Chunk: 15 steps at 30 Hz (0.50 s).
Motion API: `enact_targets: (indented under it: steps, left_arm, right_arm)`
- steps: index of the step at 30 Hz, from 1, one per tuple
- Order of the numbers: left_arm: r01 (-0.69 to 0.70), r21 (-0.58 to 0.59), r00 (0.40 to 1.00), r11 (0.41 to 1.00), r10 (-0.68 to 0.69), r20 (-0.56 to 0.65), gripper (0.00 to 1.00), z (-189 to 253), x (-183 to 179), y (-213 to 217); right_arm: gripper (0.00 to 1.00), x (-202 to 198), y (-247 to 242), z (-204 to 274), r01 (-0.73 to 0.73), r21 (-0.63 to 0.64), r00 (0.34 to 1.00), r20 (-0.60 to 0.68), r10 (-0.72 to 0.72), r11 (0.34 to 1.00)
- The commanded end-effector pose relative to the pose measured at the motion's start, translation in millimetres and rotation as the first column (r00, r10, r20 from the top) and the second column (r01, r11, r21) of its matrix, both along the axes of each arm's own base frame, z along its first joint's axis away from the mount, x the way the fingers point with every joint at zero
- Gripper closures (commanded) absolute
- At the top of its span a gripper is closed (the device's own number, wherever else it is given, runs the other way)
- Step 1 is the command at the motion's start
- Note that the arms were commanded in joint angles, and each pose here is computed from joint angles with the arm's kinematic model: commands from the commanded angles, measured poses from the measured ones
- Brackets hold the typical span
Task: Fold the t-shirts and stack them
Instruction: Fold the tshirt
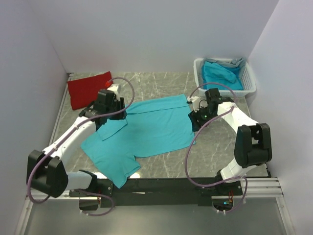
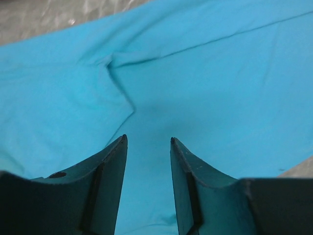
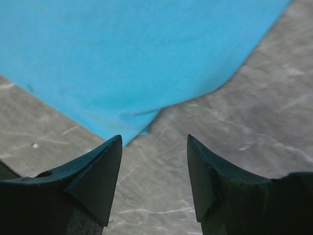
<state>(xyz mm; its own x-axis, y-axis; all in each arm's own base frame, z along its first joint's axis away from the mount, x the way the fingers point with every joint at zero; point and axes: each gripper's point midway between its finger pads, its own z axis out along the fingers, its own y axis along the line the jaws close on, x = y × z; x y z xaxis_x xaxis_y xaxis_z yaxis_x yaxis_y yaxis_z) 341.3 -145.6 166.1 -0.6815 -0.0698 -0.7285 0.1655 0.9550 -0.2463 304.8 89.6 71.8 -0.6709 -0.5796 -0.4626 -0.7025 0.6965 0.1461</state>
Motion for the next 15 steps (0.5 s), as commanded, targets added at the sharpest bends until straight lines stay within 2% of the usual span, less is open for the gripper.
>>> enact_targets:
  steps: [1, 8, 12, 15]
  left_arm:
    - [-0.074, 0.042, 0.994, 0.996, 0.071, 0.079, 0.53, 11.0, -5.2, 20.2]
    - [-0.146, 0.057, 0.966, 0.988, 0.13, 0.223, 0.53, 39.5, -26.0, 48.0]
    - [-0.161, 0.04, 0.956, 0.986, 0.146, 0.256, 0.51, 42.1, -30.1, 51.1]
    - [-0.152, 0.03, 0.956, 0.988, 0.139, 0.258, 0.51, 45.0, -28.9, 48.5]
  right_arm:
    - [0.38, -38.8, 11.8, -13.3, -0.074, 0.069, 0.987, -0.141, 0.083, 0.995]
    - [0.43, -60.4, 14.5, -37.4, -0.068, 0.06, 0.966, -0.245, 0.081, 0.996]
    - [0.45, -60.3, 12.5, -43.9, -0.05, 0.041, 0.963, -0.262, 0.059, 0.998]
    - [0.53, -60.7, 13.8, -48.4, -0.044, 0.043, 0.958, -0.281, 0.054, 0.998]
